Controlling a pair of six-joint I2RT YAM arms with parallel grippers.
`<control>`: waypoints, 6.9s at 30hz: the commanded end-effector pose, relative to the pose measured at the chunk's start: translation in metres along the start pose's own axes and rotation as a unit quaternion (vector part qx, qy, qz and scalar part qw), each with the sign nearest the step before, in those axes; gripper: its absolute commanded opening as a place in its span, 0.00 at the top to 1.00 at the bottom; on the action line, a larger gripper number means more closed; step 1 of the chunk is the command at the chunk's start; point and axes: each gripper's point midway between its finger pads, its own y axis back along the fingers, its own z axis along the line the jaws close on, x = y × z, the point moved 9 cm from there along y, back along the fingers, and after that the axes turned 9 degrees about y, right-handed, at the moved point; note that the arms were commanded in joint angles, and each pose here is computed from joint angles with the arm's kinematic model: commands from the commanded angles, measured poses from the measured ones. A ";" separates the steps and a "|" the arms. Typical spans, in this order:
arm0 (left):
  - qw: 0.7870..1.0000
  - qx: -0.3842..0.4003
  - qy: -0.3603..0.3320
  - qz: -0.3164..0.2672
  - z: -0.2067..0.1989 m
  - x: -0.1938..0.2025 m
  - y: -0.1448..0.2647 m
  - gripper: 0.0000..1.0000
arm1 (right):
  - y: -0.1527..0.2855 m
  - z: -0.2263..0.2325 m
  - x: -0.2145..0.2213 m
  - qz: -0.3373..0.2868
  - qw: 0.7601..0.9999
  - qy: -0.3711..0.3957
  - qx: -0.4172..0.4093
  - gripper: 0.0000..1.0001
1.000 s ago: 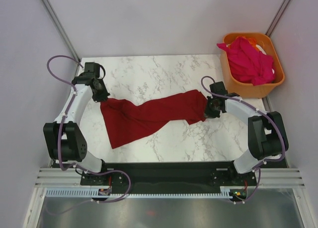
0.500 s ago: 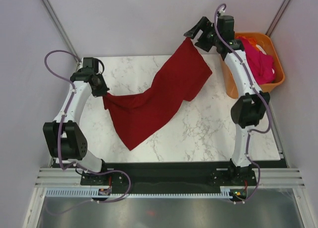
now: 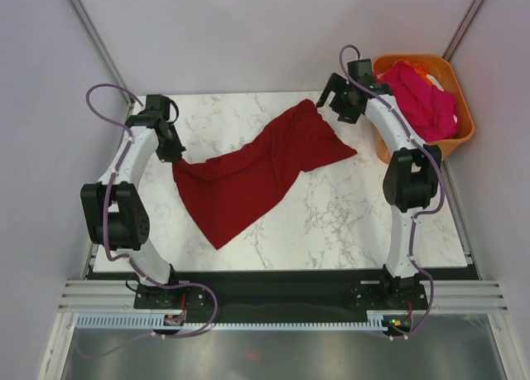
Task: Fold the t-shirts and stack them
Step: Flatten the tshirt out
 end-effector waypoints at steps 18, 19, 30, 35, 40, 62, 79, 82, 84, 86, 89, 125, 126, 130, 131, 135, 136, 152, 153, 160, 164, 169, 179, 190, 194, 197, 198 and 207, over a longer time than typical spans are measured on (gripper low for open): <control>0.997 -0.056 0.040 -0.044 0.029 -0.028 0.003 0.98 | 0.000 -0.084 0.054 0.017 0.964 0.079 0.252 0.19; 0.996 -0.057 0.045 -0.044 0.030 -0.030 0.003 0.98 | -0.001 -0.087 0.057 0.024 0.963 0.080 0.256 0.20; 0.995 -0.048 0.058 -0.066 0.013 -0.079 0.006 0.98 | -0.045 -0.100 0.088 0.076 0.967 0.072 0.232 0.37; 0.996 -0.049 0.055 -0.056 0.008 -0.086 -0.010 0.98 | -0.056 -0.100 0.087 0.076 0.968 0.071 0.227 0.38; 0.997 -0.046 0.051 -0.041 0.005 -0.087 -0.024 0.87 | -0.059 -0.100 0.095 0.091 0.971 0.069 0.209 0.82; 0.981 0.113 0.128 0.092 0.028 0.126 0.081 0.45 | 0.001 -0.055 0.075 0.030 0.995 0.050 0.083 1.00; 0.957 -0.106 0.227 0.149 0.038 0.172 -0.011 0.00 | 0.029 -0.059 0.049 -0.001 1.000 0.007 0.006 1.00; 0.955 -0.136 0.227 0.136 0.046 0.174 -0.017 0.02 | 0.028 -0.059 0.050 0.000 1.000 0.004 -0.007 1.00; 0.952 -0.145 0.233 0.136 0.052 0.177 -0.023 0.06 | 0.027 -0.058 0.052 0.000 1.000 0.001 -0.018 1.00; 0.954 -0.140 0.237 0.121 0.052 0.174 -0.028 0.12 | 0.027 -0.058 0.052 0.000 1.000 0.000 -0.022 1.00; 0.957 -0.136 0.240 0.089 0.050 0.160 -0.027 0.19 | 0.027 -0.056 0.052 0.002 1.000 0.000 -0.030 1.00; 0.969 0.074 0.221 -0.079 0.003 0.082 0.126 0.98 | 0.122 -0.010 0.008 -0.088 0.985 0.019 -0.146 1.00; 0.978 0.036 0.145 -0.144 0.019 0.071 0.141 0.98 | 0.137 -0.006 0.003 -0.102 0.982 0.018 -0.156 1.00; 0.967 0.097 0.109 -0.209 0.023 0.049 0.219 0.98 | 0.239 0.014 -0.017 -0.191 0.959 0.035 -0.204 1.00; 0.959 0.120 0.097 -0.236 0.027 0.043 0.252 0.98 | 0.266 0.018 -0.023 -0.212 0.953 0.042 -0.213 1.00; 0.931 0.166 0.088 -0.312 0.047 0.037 0.332 0.98 | 0.378 0.027 -0.031 -0.307 0.920 0.077 -0.232 1.00; 0.926 0.170 0.087 -0.324 0.050 0.036 0.344 0.98 | 0.399 0.025 -0.033 -0.327 0.914 0.085 -0.226 1.00; 0.896 0.181 0.119 -0.388 0.060 0.032 0.360 0.98 | 0.457 0.042 -0.040 -0.413 0.878 0.057 -0.236 1.00; 0.910 0.156 0.112 -0.368 0.043 0.017 0.340 0.98 | 0.416 0.037 -0.061 -0.374 0.897 0.041 -0.233 1.00; 0.974 0.081 0.086 -0.195 -0.009 -0.055 0.172 0.98 | 0.207 0.042 -0.094 -0.227 0.958 0.034 -0.171 1.00; 0.991 0.025 0.082 -0.103 -0.019 -0.094 0.055 0.98 | 0.083 0.038 -0.087 -0.147 0.979 0.019 -0.139 1.00; 0.997 0.004 0.073 0.014 -0.028 -0.108 -0.076 0.97 | -0.050 0.029 -0.066 -0.094 0.988 0.006 -0.122 0.87; 0.988 0.039 0.149 0.022 -0.003 -0.146 -0.128 0.15 | -0.073 0.021 -0.075 -0.158 0.983 0.000 -0.093 0.02; 0.981 -0.029 0.174 -0.084 0.021 -0.155 -0.033 0.22 | -0.024 0.033 -0.054 -0.164 0.982 0.062 -0.067 0.04; 0.990 -0.001 0.107 -0.097 -0.009 -0.138 -0.017 0.32 | -0.034 0.034 -0.017 -0.126 0.985 0.094 -0.066 0.22; 0.995 0.018 0.068 -0.065 -0.034 -0.111 -0.016 0.36 | -0.040 0.025 0.012 -0.077 0.991 0.087 -0.069 0.43; 0.997 -0.004 0.066 -0.041 -0.032 -0.092 -0.024 0.36 | -0.044 0.015 0.029 -0.054 0.993 0.086 -0.055 0.43; 0.994 -0.014 0.105 0.006 0.026 0.036 0.035 0.33 | 0.064 -0.033 0.089 -0.073 0.993 0.065 0.059 0.07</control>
